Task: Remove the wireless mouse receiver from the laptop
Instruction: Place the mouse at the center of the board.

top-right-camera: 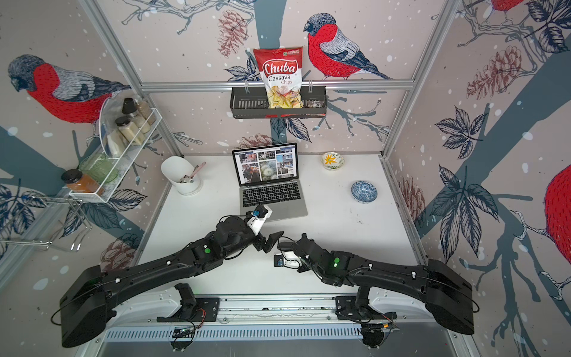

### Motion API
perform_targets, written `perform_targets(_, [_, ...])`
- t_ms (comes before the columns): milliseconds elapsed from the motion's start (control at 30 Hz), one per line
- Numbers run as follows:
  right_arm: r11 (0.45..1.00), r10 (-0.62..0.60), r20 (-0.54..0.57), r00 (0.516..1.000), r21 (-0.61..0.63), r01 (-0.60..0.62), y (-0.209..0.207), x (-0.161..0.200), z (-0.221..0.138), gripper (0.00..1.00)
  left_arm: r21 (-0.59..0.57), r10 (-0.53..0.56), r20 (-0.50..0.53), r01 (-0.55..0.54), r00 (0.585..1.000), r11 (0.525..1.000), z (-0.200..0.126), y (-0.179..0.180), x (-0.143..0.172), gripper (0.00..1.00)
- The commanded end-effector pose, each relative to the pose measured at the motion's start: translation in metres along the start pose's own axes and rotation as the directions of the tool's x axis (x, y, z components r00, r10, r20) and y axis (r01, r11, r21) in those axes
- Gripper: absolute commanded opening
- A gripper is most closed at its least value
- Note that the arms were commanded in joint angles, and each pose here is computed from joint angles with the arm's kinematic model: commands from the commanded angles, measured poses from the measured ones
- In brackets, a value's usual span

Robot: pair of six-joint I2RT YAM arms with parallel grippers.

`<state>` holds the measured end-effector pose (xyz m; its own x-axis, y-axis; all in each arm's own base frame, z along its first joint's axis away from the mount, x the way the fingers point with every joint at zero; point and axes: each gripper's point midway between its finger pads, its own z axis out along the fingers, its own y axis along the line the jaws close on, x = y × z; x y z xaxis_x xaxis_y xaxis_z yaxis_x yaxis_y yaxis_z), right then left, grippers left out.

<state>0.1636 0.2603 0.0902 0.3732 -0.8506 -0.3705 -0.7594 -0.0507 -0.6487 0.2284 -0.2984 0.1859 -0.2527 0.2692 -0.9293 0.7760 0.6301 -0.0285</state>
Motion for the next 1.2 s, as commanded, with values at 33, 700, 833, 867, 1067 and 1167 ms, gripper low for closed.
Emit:
perform_targets(33, [0.997, 0.083, -0.036, 0.996, -0.008, -0.083, -0.003, 0.008, -0.002, 0.0, -0.064, 0.032, -0.015, -0.032, 0.999, 0.997, 0.005, 0.011, -0.001, 0.97])
perform_targets(700, [0.103, 0.988, 0.136, 0.071, -0.24, -0.965, -0.165, 0.07, -0.004, 0.0, -0.567, -0.042, 0.321, 0.228, 0.946, 0.791, -0.091, 0.109, -0.037, 0.97])
perform_targets(833, [-0.025, 0.992, 0.114, -0.055, -0.251, -0.968, -0.161, 0.103, 0.019, 0.0, -0.566, -0.051, 0.334, 0.244, 0.941, 0.787, -0.097, 0.111, -0.031, 0.98])
perform_targets(867, [-0.05, 0.992, 0.104, -0.078, -0.245, -0.968, -0.159, 0.111, 0.025, 0.0, -0.566, -0.055, 0.343, 0.253, 0.938, 0.784, -0.099, 0.112, -0.03, 0.98])
perform_targets(1067, [-0.168, 0.982, 0.049, -0.181, -0.196, -0.966, -0.141, 0.148, 0.052, 0.0, -0.556, -0.058, 0.356, 0.262, 0.933, 0.789, -0.103, 0.112, -0.024, 0.98])
perform_targets(1167, [-0.208, 0.976, 0.043, -0.216, -0.14, -0.968, -0.132, 0.166, 0.06, 0.0, -0.557, -0.06, 0.339, 0.252, 0.939, 0.791, -0.099, 0.112, -0.019, 0.98])
